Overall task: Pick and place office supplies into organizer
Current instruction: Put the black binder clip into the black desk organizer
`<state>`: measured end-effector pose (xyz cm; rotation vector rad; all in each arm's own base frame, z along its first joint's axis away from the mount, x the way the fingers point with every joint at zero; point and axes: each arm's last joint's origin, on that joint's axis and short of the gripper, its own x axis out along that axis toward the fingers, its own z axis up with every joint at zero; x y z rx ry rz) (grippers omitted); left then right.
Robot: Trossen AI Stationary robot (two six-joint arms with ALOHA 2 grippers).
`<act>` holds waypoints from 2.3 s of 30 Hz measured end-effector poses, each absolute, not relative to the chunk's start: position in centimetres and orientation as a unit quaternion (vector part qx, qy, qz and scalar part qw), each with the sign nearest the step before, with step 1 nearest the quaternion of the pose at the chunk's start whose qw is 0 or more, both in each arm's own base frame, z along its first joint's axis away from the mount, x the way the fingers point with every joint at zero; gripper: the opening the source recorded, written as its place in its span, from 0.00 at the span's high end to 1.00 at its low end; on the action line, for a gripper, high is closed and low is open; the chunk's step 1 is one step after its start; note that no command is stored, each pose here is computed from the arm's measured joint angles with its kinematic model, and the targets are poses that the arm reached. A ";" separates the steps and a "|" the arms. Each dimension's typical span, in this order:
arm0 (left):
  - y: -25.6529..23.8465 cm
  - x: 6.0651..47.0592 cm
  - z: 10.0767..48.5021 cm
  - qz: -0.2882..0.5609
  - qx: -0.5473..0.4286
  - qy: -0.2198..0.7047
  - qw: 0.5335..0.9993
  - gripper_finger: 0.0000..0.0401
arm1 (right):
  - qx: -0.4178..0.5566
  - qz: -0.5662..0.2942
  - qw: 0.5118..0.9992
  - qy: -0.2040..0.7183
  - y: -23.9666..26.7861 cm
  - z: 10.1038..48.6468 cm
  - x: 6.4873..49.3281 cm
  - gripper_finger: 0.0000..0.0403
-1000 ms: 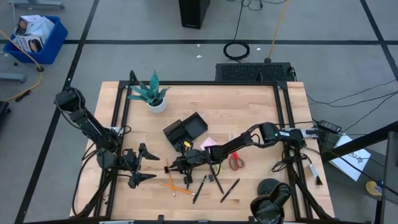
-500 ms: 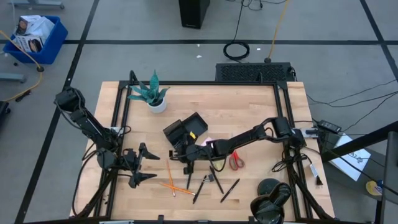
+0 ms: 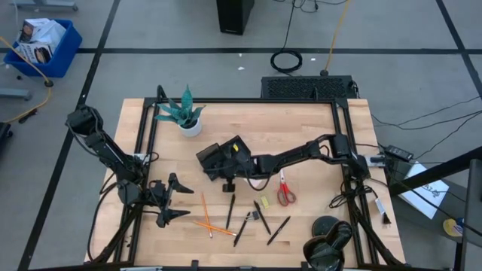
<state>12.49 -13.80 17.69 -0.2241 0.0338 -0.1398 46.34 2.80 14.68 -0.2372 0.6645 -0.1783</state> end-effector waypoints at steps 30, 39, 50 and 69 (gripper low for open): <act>-13.8 12.5 17.4 -0.067 -0.101 0.028 0.992 0.13 | -0.140 -0.052 0.936 0.319 5.1 14.7 46.2 0.59; -13.7 12.6 17.4 -0.061 -0.086 0.026 0.994 0.13 | -0.168 -0.036 0.925 0.340 9.6 15.4 44.7 0.60; -10.8 15.6 17.8 -0.024 -0.085 0.014 0.996 0.13 | -0.128 -0.028 0.922 0.365 15.0 14.7 41.8 0.60; -9.5 16.6 17.2 -0.021 -0.101 0.042 0.994 0.13 | -0.031 -0.108 0.952 0.285 13.3 16.0 32.6 0.60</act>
